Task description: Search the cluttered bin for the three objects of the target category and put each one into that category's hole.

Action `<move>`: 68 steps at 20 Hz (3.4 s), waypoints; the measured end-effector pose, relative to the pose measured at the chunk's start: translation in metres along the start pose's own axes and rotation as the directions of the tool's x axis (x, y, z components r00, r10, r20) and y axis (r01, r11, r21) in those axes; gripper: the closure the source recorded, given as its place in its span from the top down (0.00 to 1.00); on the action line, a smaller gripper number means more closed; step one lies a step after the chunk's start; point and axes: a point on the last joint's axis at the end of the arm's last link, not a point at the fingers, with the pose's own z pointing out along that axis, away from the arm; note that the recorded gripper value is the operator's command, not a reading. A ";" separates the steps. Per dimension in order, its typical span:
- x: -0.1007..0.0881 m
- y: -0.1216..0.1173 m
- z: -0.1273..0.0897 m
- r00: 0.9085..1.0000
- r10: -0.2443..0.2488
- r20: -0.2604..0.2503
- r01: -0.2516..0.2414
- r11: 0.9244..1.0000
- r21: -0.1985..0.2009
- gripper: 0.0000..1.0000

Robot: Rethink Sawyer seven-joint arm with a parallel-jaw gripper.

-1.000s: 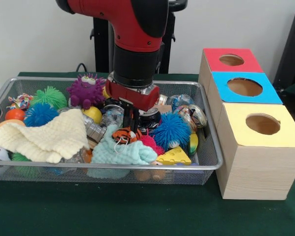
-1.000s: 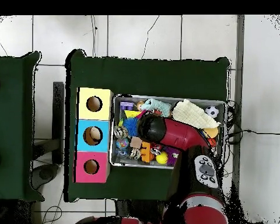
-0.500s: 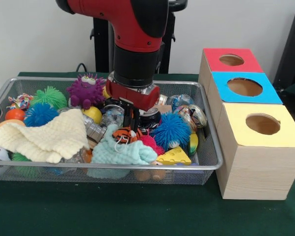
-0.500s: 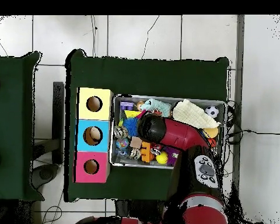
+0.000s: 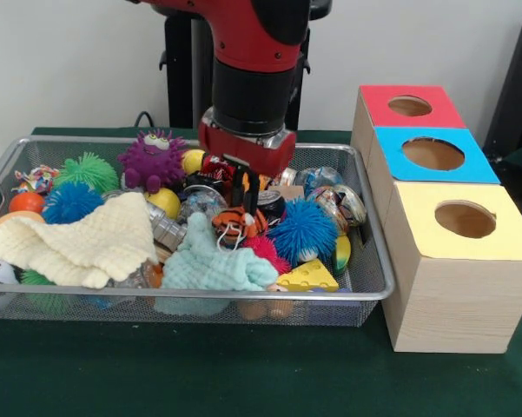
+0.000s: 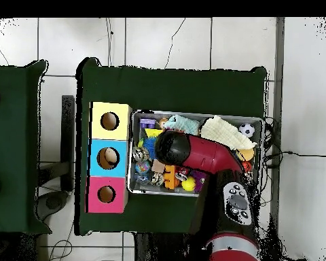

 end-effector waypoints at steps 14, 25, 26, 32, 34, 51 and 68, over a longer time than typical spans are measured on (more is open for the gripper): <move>0.007 0.030 -0.067 0.998 -0.046 -0.048 0.046 0.999 0.003 0.00; 0.006 0.038 -0.092 0.998 -0.056 -0.010 0.055 0.998 -0.011 0.00; 0.007 0.041 -0.096 0.998 -0.058 -0.005 0.058 0.998 -0.013 0.00; 0.015 0.054 -0.115 0.997 -0.074 0.019 0.075 0.997 -0.020 0.00; 0.023 0.062 -0.124 0.996 -0.085 0.029 0.086 0.996 -0.023 0.00; 0.096 0.123 -0.175 0.989 -0.141 0.046 0.143 0.988 -0.048 0.00; 0.174 0.121 -0.164 0.995 -0.101 0.020 0.102 0.993 -0.066 0.00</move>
